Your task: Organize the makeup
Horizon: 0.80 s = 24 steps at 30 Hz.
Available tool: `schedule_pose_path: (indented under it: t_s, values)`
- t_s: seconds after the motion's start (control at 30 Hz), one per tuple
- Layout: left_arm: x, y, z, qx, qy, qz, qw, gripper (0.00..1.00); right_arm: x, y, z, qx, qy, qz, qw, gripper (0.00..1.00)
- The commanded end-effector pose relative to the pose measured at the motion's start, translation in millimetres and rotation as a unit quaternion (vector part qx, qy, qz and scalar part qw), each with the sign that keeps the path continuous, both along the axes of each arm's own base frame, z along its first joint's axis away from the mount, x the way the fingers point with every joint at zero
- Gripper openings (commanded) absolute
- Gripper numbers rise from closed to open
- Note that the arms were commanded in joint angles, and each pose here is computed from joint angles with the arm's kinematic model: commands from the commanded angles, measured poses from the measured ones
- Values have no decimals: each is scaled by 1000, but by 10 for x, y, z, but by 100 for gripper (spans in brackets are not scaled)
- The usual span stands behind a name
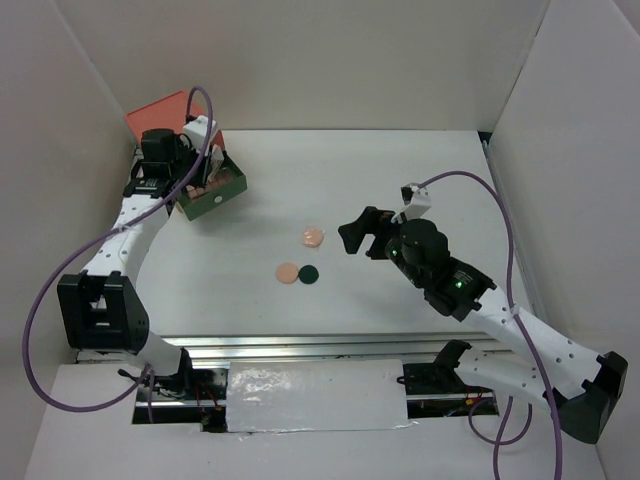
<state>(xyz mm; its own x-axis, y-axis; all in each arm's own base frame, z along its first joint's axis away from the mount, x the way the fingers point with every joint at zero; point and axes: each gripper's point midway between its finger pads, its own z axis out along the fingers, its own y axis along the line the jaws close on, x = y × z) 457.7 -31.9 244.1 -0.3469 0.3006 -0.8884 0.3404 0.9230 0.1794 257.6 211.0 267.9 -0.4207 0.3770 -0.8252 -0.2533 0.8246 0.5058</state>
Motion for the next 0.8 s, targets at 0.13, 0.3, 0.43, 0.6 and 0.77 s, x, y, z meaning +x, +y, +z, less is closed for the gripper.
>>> schedule_pose_path:
  t_s: [0.13,0.3,0.43,0.6,0.77]
  values:
    - [164,69,-245,-9,-3,-9,1000,8,11,-2,146,11,-33,3,999,100]
    - [177,165,-356,-36,6,-4,999,20,24,36,110,10,-26,8,1000,100]
    - [209,197,-410,-64,14,-4,998,29,26,18,117,9,-28,5,1000,100]
    - [245,239,-439,-77,21,7,997,47,43,19,108,6,-28,3,1000,100]
    - [253,285,-481,-102,28,12,994,50,55,53,84,3,-25,7,1000,100]
